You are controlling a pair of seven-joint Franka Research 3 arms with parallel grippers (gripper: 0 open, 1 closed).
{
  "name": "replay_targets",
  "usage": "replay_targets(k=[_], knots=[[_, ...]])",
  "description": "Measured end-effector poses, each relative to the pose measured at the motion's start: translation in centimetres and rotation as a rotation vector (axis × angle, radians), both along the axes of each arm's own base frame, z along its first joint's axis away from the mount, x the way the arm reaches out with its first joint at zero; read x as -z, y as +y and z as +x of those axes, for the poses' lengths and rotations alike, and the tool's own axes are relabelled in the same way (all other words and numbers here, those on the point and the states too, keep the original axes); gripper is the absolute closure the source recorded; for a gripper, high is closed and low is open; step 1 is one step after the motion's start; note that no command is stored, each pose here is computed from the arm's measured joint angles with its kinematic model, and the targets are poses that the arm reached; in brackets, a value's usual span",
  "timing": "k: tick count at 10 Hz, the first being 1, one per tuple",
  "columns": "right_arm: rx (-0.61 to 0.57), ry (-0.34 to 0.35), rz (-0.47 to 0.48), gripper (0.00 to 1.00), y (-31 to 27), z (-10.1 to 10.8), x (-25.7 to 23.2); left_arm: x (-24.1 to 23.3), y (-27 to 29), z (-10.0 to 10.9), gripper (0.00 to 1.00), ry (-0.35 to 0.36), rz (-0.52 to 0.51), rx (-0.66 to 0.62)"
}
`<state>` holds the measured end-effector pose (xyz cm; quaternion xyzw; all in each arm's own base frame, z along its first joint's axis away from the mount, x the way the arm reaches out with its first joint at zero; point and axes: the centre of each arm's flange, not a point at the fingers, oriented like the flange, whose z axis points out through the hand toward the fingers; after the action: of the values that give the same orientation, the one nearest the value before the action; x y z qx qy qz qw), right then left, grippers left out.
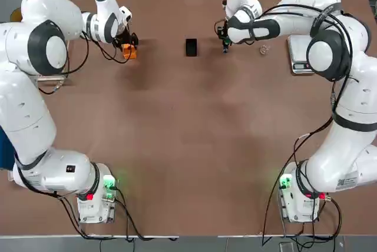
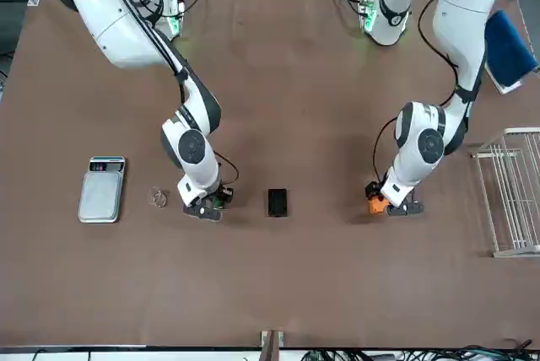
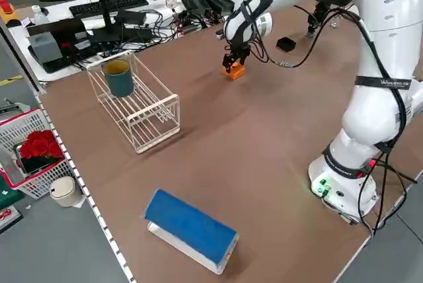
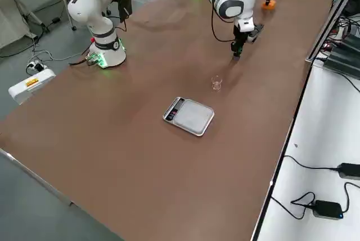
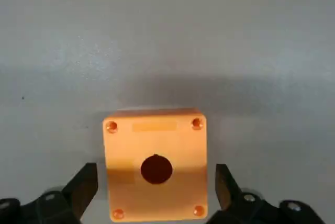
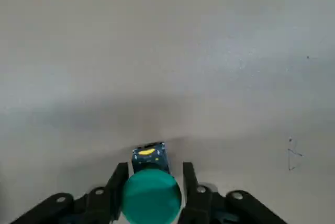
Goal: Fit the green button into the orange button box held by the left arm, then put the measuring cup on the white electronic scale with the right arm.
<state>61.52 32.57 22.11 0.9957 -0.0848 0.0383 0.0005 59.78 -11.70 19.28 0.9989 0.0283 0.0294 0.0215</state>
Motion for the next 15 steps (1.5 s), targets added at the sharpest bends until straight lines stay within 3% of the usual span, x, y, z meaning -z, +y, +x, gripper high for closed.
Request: replay_targets(k=[2,6,10,12,15], knots=[[0.001,0.001,0.000,0.62,0.0,0.0,0.1,0.2,0.0,0.0,0.03,0.001,0.000,0.001],[0.004,-0.006,0.002,0.62,0.1,0.3,-0.5,0.5,-0.2,0.8,0.08,-0.006,-0.004,0.001],[-0.011,-0.007,-0.040,0.62,3.7,1.3,-6.5,1.6,-0.3,1.2,0.14,-0.001,0.006,0.017],[-0.059,-0.054,-0.011,0.62,8.1,0.2,-9.5,1.6,-0.2,1.2,0.21,-0.004,0.014,0.026],[-0.093,-0.114,0.048,0.62,15.0,-2.2,-12.8,1.3,0.0,1.6,0.21,-0.011,0.014,0.021]])
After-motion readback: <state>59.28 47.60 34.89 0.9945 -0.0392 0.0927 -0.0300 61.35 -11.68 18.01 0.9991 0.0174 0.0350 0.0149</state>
